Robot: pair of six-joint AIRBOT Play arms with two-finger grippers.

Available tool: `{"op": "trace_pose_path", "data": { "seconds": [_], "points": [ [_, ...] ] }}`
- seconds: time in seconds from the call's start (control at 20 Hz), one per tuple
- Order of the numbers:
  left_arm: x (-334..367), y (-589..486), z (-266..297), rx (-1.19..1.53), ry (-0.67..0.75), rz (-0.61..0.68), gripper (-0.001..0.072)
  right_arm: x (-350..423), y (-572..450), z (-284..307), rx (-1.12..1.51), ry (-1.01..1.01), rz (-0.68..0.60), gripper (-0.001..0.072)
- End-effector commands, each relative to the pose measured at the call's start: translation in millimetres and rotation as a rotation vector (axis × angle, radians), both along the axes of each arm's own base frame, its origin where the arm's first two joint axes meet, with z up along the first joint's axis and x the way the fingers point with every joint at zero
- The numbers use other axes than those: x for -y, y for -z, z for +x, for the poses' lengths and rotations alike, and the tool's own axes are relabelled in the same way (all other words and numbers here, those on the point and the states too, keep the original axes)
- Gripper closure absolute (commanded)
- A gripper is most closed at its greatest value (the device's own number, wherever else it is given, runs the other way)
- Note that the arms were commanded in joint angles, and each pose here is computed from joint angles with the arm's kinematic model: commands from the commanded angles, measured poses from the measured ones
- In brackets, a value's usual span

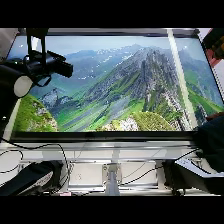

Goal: Fold the clothes and pants, and hang the long-sleeved shirts on hangers.

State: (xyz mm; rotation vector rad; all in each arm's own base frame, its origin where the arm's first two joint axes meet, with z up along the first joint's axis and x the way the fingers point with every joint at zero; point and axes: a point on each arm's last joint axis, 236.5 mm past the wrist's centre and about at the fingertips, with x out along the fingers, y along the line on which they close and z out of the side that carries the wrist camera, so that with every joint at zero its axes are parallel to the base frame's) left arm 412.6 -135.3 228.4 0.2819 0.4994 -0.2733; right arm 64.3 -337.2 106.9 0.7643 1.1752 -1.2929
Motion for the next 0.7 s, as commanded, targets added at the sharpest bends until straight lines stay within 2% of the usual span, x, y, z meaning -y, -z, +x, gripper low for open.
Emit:
{"op": "trace_pose_path", "data": {
  "seconds": [0.0,0.15,0.35,0.5,0.65],
  "points": [
    [0.0,0.1,0.0,0.000,0.000,0.000,0.0681,-15.9,-3.3,85.2,0.090,-0.260,-0.017,0.0645],
    [0.0,0.1,0.0,0.000,0.000,0.000,0.0681,-58.1,-26.1,179.6,0.070,-0.581,-0.116,0.0645],
    [0.0,0.2,0.0,0.000,0.000,0.000,0.0681,-168.5,-66.3,300.6,0.196,-1.043,-0.254,0.0644],
    [0.0,0.2,0.0,0.000,0.000,0.000,0.0681,-234.0,-84.0,336.1,0.276,-1.222,-0.298,0.0644],
    [0.0,0.2,0.0,0.000,0.000,0.000,0.0681,-268.0,-82.7,342.1,0.291,-1.301,-0.276,0.0644]
  ]
}}
